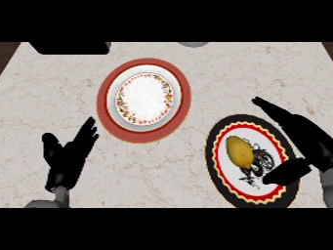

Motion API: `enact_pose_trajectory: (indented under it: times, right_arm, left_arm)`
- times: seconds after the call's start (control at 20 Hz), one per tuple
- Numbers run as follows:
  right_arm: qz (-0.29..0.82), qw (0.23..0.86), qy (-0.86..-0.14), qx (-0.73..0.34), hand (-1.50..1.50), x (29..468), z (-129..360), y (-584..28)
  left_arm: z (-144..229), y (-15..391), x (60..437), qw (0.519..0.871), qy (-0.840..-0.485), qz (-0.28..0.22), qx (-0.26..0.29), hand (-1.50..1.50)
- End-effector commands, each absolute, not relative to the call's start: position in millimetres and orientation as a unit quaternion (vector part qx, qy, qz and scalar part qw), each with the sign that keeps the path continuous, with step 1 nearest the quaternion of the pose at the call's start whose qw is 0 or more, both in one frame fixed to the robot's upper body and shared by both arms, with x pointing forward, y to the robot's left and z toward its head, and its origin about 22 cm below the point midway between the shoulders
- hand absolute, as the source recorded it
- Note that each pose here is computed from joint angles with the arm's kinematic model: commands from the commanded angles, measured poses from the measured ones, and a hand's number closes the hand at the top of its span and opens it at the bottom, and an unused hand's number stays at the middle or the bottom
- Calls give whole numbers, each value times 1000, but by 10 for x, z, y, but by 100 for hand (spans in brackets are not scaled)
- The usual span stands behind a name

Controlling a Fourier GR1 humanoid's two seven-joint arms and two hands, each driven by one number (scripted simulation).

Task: Pick the lemon from the plate and place it in the plate

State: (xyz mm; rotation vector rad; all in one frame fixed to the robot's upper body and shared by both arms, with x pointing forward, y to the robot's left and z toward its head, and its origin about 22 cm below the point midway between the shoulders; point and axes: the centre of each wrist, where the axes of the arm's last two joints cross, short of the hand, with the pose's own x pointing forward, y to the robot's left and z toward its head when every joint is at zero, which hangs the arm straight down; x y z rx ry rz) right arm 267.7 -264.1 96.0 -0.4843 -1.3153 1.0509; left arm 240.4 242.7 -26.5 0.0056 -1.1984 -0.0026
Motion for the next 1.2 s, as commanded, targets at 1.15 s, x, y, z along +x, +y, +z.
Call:
enact_pose_trajectory:
  times: [1.15]
  right_arm:
    - [508, 642, -518, -248, -150, 2714, 298, -2080]
  left_arm:
    - [-425, 2362, 2363, 828, -561, -6, 13, 0]
